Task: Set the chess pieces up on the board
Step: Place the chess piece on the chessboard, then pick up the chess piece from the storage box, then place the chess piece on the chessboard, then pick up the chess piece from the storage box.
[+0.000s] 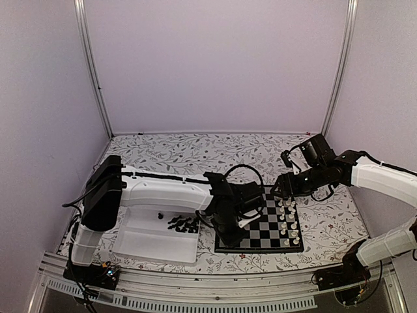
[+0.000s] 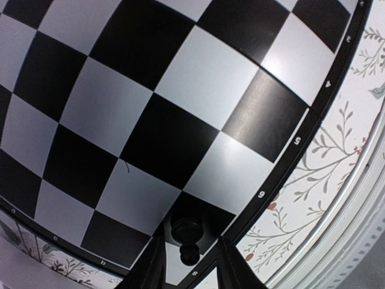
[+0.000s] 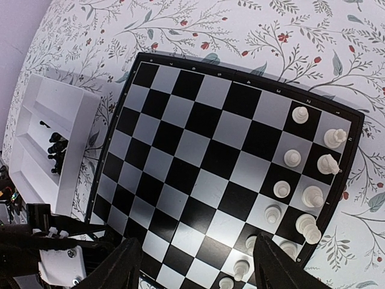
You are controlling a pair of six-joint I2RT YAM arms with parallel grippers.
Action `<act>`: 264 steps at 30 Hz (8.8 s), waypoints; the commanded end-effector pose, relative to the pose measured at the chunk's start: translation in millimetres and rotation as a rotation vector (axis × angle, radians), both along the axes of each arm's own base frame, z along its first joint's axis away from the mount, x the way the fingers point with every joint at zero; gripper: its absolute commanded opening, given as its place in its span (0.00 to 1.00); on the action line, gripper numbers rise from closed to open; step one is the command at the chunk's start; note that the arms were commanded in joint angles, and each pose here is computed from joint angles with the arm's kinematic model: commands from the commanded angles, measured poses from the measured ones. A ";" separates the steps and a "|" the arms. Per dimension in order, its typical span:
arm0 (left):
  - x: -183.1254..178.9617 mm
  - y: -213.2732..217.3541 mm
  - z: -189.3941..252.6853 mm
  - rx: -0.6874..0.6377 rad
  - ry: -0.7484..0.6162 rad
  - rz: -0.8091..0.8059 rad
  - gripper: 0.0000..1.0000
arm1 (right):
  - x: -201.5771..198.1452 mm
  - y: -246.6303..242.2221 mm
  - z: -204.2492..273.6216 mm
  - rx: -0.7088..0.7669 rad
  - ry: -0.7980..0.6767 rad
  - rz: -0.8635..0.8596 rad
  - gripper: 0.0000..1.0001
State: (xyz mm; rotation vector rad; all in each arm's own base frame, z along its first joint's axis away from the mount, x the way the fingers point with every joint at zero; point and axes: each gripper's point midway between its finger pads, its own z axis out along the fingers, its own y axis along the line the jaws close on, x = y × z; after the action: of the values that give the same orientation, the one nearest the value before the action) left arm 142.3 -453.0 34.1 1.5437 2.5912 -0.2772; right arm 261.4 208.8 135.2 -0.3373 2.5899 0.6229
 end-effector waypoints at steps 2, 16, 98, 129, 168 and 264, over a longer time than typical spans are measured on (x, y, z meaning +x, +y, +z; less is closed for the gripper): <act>-4.4 -4.3 3.3 -0.014 -0.007 -0.013 0.33 | 3.9 -0.7 0.4 0.000 -0.010 -0.006 0.67; 40.1 0.9 134.6 -0.287 -0.169 0.036 0.52 | 6.6 2.9 5.1 0.017 -0.010 0.005 0.67; 121.6 240.8 -4.6 0.069 -0.087 0.904 0.31 | 40.7 39.4 -13.9 0.019 0.049 0.106 0.68; 88.7 85.0 63.7 -0.133 -0.116 0.341 0.11 | 15.7 21.4 -17.1 0.043 0.067 0.036 0.67; 27.5 -6.9 -0.3 -0.087 0.026 -0.004 0.15 | -12.0 -11.0 -11.1 0.032 0.045 -0.051 0.68; 107.9 200.1 0.1 -0.054 -0.080 0.348 0.37 | 9.3 20.9 -3.1 0.099 0.054 0.033 0.67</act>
State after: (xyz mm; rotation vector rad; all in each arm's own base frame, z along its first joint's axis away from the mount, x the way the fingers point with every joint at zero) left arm 242.0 -252.6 31.3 1.0183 2.7465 -0.2069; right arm 265.7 224.3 125.0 -0.3378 2.6176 0.7448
